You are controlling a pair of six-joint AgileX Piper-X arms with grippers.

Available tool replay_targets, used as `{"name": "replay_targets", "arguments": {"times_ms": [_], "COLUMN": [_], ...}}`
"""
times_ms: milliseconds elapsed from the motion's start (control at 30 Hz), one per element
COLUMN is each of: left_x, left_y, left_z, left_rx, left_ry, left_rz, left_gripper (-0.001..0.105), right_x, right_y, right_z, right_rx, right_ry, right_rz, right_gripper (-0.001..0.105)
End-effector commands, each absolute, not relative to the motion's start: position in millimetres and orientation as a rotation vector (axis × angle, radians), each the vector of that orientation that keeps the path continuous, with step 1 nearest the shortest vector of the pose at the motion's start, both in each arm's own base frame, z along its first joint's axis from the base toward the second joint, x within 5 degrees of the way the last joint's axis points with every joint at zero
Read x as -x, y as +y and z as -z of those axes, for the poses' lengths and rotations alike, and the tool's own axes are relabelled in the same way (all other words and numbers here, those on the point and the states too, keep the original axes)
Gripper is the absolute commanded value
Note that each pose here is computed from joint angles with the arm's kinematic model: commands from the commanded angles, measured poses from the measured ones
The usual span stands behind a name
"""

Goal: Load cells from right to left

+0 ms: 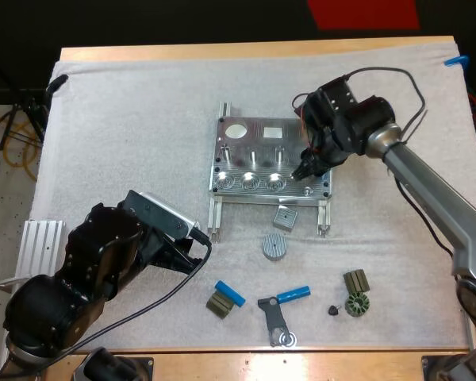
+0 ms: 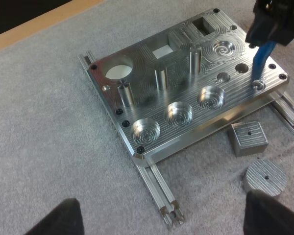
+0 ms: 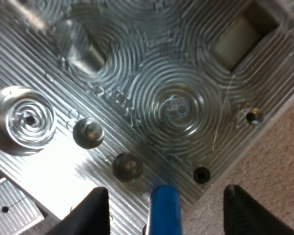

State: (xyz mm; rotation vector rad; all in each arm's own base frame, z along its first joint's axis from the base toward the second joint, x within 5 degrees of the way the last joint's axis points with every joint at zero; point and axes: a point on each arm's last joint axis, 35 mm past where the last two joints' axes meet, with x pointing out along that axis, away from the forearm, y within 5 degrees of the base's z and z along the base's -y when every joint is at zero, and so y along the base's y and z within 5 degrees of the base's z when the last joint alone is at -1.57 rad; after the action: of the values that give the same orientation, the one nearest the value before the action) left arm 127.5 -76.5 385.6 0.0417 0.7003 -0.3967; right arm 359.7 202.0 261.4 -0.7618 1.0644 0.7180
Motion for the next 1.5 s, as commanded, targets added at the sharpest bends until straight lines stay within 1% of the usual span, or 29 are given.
{"name": "replay_targets", "arguments": {"times_ms": [0,67,133,233,333,500,800,1033,1167,1233,1467], "left_x": [-127,-127,-127,-127,-127,-127,-127,-127,-127,-127,-127], "left_y": [-75,-75,-75,-75,-75,-75,-75,-75,-75,-75,-75], "left_z": [-387,-387,-387,-387,-387,-387,-387,-387,-387,-387,-387], "left_rx": [-0.033,-0.033,-0.033,-0.033,-0.033,-0.033,-0.033,-0.033,-0.033,-0.033,-0.033], "left_ry": [0.684,0.684,0.684,0.684,0.684,0.684,0.684,0.684,0.684,0.684,0.684], "left_rz": [0.373,0.373,0.373,0.373,0.373,0.373,0.373,0.373,0.373,0.373,0.373], "left_gripper": [0.066,0.066,0.066,0.066,0.066,0.066,0.066,0.066,0.066,0.066,0.066], "right_x": [-358,-356,-354,-350,-347,-348,-345,-347,-347,-349,-350], "right_y": [200,199,196,192,189,188,187,188,187,187,188], "right_z": [-273,-280,-287,-294,-293,-293,-275,-264,-258,-254,-250], "right_rx": [0.748,0.748,0.767,0.786,0.831,0.854,0.867,0.862,0.892,0.916,0.922], "right_ry": [1.03,1.015,0.998,1.004,1.036,1.033,1.052,1.023,1.021,1.03,1.036], "right_rz": [-0.713,-0.706,-0.67,-0.642,-0.588,-0.584,-0.59,-0.584,-0.597,-0.571,-0.57], "right_gripper": [0.051,0.051,0.051,0.051,0.051,0.051,0.051,0.051,0.051,0.051,0.051]}}
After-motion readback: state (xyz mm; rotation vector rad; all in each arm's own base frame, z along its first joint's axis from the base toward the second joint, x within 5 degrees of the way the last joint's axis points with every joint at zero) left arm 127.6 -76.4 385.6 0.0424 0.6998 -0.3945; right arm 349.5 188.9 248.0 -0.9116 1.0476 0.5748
